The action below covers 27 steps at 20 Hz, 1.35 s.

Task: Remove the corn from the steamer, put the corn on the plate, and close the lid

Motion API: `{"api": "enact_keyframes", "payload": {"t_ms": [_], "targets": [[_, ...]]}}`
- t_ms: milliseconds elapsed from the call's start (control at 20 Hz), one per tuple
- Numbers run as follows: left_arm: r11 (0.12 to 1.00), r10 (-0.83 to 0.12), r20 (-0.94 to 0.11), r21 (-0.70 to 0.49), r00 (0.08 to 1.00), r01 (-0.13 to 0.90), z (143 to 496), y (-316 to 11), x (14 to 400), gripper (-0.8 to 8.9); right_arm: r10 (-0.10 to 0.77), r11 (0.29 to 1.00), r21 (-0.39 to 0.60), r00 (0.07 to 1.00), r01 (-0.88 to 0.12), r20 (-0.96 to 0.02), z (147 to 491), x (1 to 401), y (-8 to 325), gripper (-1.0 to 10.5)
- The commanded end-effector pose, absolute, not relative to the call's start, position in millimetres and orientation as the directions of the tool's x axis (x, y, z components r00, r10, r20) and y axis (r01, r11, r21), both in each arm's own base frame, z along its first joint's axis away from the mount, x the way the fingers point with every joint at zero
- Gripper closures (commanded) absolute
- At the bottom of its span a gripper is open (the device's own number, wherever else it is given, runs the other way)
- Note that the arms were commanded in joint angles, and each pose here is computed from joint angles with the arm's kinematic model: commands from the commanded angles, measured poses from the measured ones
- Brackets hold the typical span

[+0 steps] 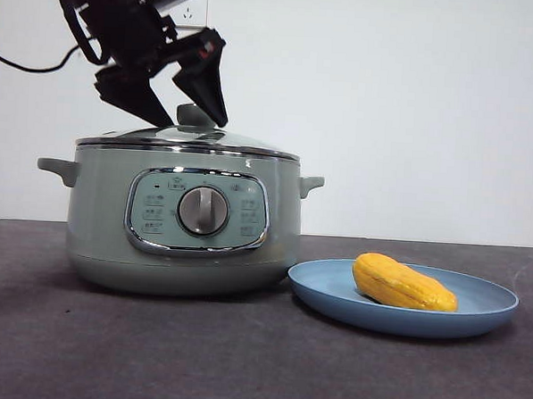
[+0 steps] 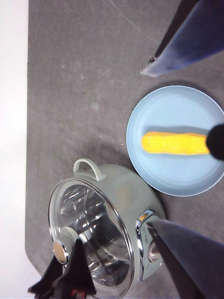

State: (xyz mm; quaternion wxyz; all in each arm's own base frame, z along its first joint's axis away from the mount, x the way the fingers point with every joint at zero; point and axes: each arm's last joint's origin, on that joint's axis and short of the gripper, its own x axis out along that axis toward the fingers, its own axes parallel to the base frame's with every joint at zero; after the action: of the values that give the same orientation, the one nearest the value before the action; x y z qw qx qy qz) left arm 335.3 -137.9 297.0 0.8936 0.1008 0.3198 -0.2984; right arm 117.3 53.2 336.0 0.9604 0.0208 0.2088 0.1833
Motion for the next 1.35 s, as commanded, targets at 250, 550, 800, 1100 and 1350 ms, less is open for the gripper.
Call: {"api": "enact_keyframes", "payload": {"t_ms": [250,550,800,1100,1350], "targets": [[0.804,-0.489,-0.558,0.009,0.670,0.594,343,-123,298,3.19,0.369,0.929,0.115,0.839,-0.353,-0.400,335,117,53,3.5],[0.804,-0.493,-0.559,0.000,0.667,0.594,381,-100,241,3.20,0.472,0.877,0.149,0.760,-0.457,-0.446,330,113,56,3.5],[0.807,-0.490,-0.581,-0.020,0.650,0.591,399,-82,193,3.20,0.545,0.827,0.191,0.673,-0.529,-0.500,324,109,57,3.5],[0.793,-0.516,-0.597,-0.061,0.614,0.606,406,-69,157,3.28,0.548,0.821,0.212,0.626,-0.531,-0.555,319,105,56,3.6],[0.789,-0.509,-0.646,-0.087,0.569,0.608,403,-66,147,7.40,0.543,0.822,0.216,0.613,-0.526,-0.574,317,104,55,7.4]]}}
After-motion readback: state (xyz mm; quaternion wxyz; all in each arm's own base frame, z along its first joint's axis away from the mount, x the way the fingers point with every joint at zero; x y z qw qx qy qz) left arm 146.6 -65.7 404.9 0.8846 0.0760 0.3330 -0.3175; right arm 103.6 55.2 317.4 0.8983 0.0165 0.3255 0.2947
